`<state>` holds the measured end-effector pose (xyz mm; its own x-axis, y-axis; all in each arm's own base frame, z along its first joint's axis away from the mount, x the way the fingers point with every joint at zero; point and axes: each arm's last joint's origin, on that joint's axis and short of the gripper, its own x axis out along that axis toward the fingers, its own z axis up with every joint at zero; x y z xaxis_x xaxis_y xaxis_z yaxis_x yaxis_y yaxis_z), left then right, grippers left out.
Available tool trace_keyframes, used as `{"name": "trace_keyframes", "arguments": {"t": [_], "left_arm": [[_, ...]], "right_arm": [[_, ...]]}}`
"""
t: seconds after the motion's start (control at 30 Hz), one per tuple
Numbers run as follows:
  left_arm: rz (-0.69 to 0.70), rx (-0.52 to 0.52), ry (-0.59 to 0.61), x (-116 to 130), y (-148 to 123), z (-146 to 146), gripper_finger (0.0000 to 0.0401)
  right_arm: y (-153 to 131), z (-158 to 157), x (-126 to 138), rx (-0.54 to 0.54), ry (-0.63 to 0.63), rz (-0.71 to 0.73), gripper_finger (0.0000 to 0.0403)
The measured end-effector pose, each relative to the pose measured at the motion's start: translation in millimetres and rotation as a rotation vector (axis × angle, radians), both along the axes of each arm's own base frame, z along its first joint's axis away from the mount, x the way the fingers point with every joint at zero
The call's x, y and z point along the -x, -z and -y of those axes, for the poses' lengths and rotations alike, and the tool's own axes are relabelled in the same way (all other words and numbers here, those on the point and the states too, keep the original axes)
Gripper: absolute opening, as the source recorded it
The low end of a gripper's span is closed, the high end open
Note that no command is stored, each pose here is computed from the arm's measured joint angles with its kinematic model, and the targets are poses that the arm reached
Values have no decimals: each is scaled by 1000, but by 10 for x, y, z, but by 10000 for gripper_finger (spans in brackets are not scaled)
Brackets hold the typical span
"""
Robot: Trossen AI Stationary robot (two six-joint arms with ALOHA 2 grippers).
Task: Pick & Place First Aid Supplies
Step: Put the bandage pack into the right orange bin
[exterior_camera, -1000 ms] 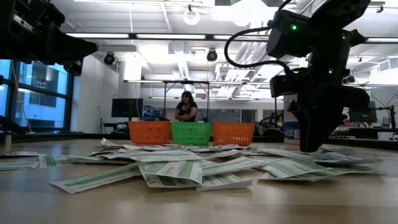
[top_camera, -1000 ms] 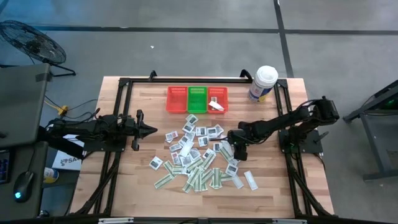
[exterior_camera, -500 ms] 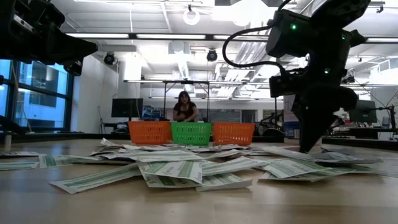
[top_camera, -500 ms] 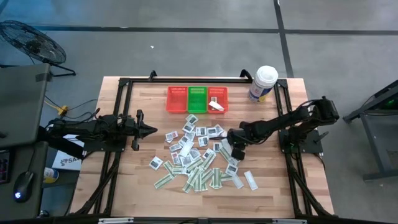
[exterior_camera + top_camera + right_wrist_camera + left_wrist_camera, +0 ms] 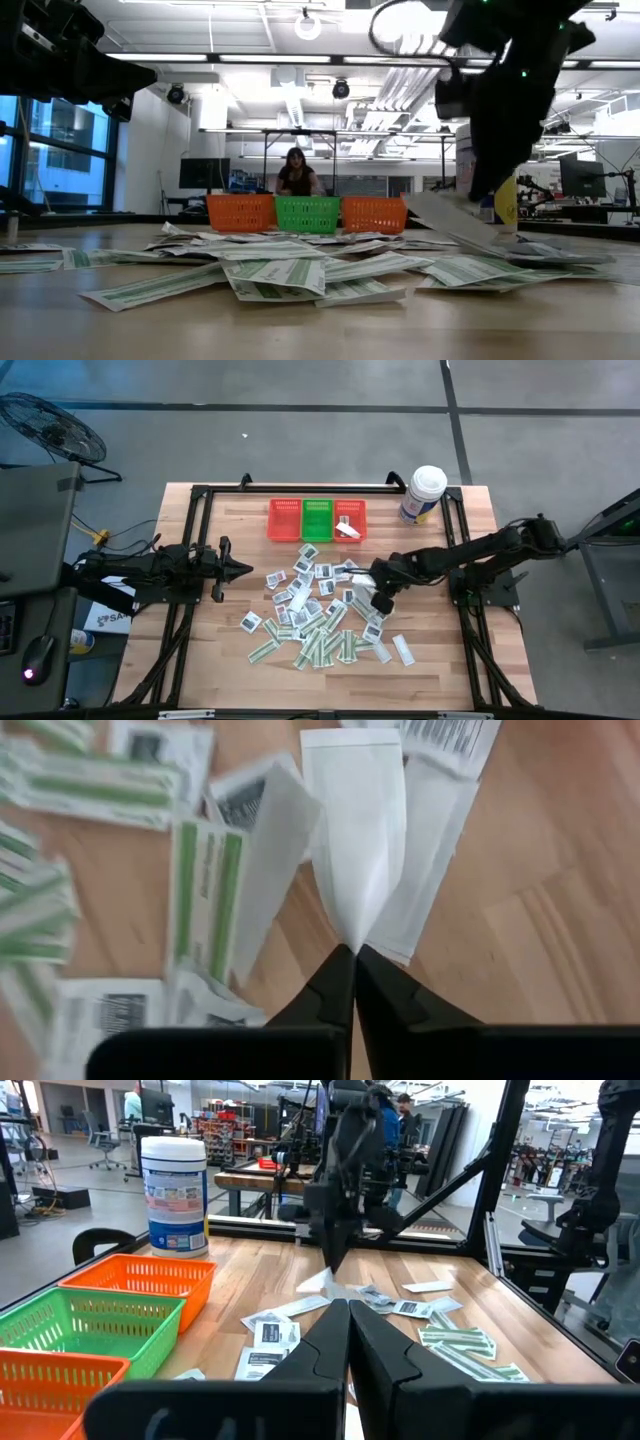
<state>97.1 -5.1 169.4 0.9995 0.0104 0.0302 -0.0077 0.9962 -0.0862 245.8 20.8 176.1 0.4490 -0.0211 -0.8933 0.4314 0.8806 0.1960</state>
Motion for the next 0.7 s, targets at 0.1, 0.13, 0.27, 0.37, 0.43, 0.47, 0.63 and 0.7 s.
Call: {"name": "trace_keyframes", "arguments": {"t": [0.1, 0.13, 0.27, 0.37, 0.43, 0.47, 0.63, 0.7], "left_arm": [[0, 0, 0, 0, 0, 0, 1], [0, 0, 0, 0, 0, 0, 1], [0, 0, 0, 0, 0, 0, 1], [0, 0, 0, 0, 0, 0, 1], [0, 0, 0, 0, 0, 0, 1], [0, 0, 0, 0, 0, 0, 1], [0, 0, 0, 0, 0, 0, 1], [0, 0, 0, 0, 0, 0, 1]], "right_arm": [[-149, 31, 39, 9, 31, 78, 4], [-205, 44, 52, 23, 42, 111, 5], [-432, 82, 92, 106, 91, 265, 3], [-569, 97, 96, 185, 90, 369, 2], [-646, 108, 90, 233, 91, 431, 4], [-675, 124, 87, 251, 96, 453, 6], [-711, 363, 73, 265, 153, 477, 3], [-695, 480, 69, 256, 183, 468, 2]]}}
